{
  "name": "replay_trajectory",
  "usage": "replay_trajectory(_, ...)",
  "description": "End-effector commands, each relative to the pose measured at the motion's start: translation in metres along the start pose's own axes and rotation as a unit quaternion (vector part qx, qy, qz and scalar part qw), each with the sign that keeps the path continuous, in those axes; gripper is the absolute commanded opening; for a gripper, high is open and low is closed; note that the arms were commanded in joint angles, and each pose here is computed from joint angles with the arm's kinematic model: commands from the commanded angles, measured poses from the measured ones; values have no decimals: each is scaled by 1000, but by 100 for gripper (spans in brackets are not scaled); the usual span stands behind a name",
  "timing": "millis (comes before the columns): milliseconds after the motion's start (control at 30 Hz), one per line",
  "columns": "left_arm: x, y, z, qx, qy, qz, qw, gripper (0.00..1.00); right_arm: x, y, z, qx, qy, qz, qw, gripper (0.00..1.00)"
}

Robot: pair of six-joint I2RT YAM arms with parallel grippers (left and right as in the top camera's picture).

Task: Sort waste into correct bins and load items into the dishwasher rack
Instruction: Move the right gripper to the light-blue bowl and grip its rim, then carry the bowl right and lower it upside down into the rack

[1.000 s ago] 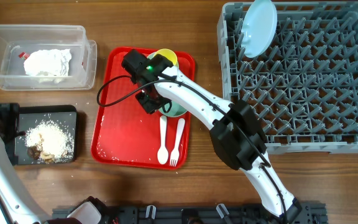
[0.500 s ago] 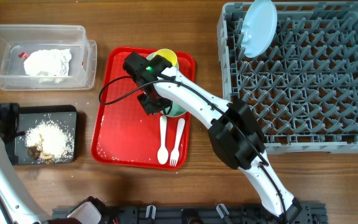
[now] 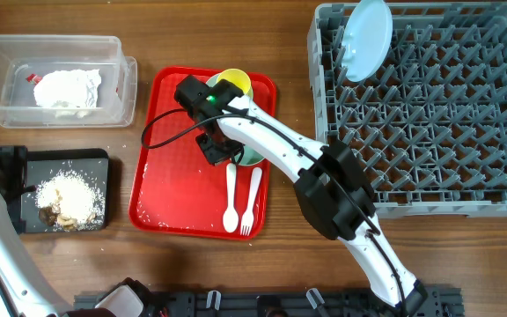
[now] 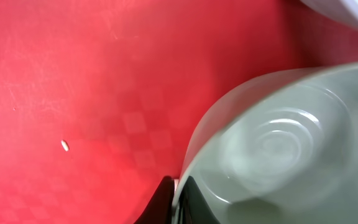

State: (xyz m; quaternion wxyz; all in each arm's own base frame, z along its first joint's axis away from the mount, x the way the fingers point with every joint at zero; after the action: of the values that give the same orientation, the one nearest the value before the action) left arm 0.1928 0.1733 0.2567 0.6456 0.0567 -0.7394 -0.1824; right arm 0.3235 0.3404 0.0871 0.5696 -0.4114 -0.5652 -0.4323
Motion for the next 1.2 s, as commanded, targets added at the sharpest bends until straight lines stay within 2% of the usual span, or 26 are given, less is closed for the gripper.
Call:
replay_trajectory(0,-2,1,2,3,9,-1,1000,100,7,0,-3,-11,-4,5,1000,4)
replay_trajectory(200,-2,1,2,3,9,-1,1000,100,63,8,-18,-29,21,-41,999,4)
replay_trajectory(367,-2,1,2,3,9,-1,1000,100,134,15,-61,-73,52,-112,990,4)
replay_trajectory(533,-2,1,2,3,9,-1,1000,100,221,8,-126,-93,123,-196,968,4)
replay_trajectory(667,-2,1,2,3,9,-1,1000,100,270,5,-209,-176,137,-275,935,4)
replay_trajectory(933,-2,1,2,3,9,-2,1000,100,285,4,-353,-273,268,-331,863,4)
replay_trajectory(1067,-2,1,2,3,9,-1,1000,100,274,6,-412,-277,373,-349,814,4)
replay_trajectory(1167,-2,1,2,3,9,-2,1000,100,250,14,-440,-269,441,-340,786,4)
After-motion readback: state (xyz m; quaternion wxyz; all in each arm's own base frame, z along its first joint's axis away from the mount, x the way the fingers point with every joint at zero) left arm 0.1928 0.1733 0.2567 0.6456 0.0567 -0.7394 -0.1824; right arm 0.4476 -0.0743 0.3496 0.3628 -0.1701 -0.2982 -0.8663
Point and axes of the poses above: each gripper's point midway between its finger pads, its own x axis back along the fingers, its own z axis along the line the jaws close on, y = z × x, the point moved 6 cm from there along x, back along the fingers, and after that the axes turned 14 degrees about -x, right-handed, at the moved point
